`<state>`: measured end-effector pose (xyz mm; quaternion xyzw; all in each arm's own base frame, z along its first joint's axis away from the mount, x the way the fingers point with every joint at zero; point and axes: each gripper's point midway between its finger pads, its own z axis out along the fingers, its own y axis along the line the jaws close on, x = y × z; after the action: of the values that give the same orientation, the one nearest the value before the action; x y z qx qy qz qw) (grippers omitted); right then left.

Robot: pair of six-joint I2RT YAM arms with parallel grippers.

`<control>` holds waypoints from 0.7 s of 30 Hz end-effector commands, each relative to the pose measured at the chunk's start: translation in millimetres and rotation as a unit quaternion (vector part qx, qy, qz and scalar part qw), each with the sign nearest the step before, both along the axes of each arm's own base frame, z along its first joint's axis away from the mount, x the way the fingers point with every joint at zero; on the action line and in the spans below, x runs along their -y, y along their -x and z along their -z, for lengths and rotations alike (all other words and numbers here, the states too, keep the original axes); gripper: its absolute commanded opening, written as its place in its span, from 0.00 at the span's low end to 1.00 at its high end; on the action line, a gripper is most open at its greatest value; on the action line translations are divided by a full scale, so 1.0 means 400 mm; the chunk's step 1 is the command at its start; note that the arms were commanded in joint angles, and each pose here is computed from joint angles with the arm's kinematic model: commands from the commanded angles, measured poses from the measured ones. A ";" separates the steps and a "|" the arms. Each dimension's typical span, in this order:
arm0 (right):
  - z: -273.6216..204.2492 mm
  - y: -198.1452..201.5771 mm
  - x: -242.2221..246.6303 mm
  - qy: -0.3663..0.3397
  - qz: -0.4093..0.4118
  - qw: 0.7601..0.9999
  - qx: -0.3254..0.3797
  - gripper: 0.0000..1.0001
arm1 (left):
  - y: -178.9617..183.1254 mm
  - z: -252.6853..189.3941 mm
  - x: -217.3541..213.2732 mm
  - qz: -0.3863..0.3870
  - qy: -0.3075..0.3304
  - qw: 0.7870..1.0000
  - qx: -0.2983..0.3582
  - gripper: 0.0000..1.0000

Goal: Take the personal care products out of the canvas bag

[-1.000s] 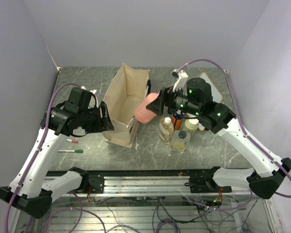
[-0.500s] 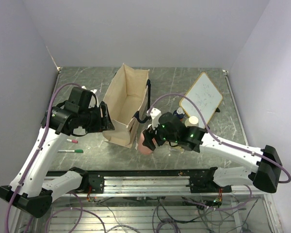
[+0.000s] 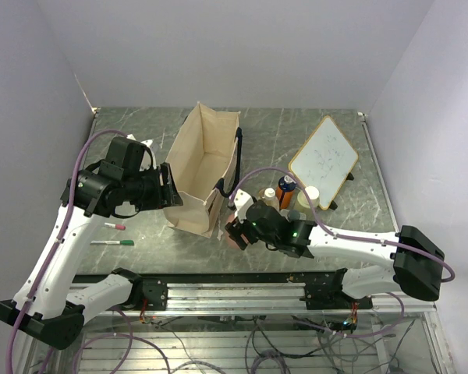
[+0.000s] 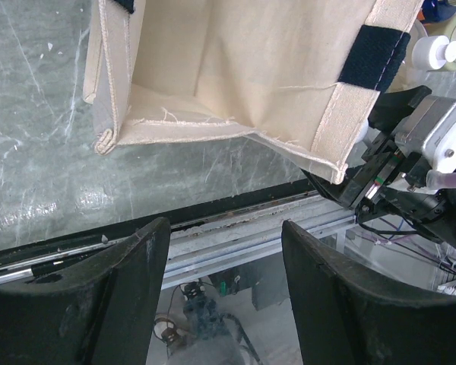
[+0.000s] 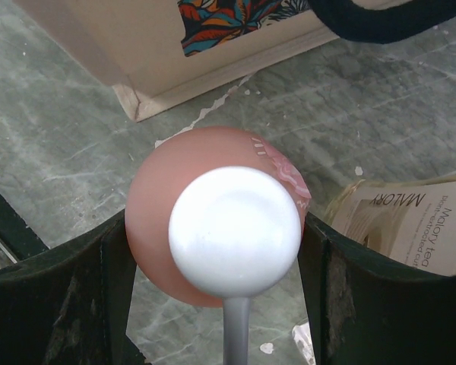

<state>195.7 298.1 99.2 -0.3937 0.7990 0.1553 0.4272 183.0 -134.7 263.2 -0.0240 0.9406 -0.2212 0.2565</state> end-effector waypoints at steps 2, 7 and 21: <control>-0.066 -0.032 -0.039 -0.059 0.030 0.997 0.037 0.13 | -0.002 -0.017 -0.001 -0.004 0.003 1.000 0.004 0.71; -0.121 -0.026 -0.037 -0.057 0.051 0.997 0.021 0.76 | -0.010 -0.033 -0.010 -0.010 -0.006 1.000 0.014 0.73; -0.376 -0.072 0.125 -0.108 0.234 0.965 0.059 1.00 | -0.040 -0.111 -0.029 -0.042 0.001 0.996 0.076 0.73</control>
<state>210.8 284.0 219.4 -0.2532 0.7993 0.1737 0.5166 189.8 -129.2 277.1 -0.0360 0.9356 -0.2103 0.2815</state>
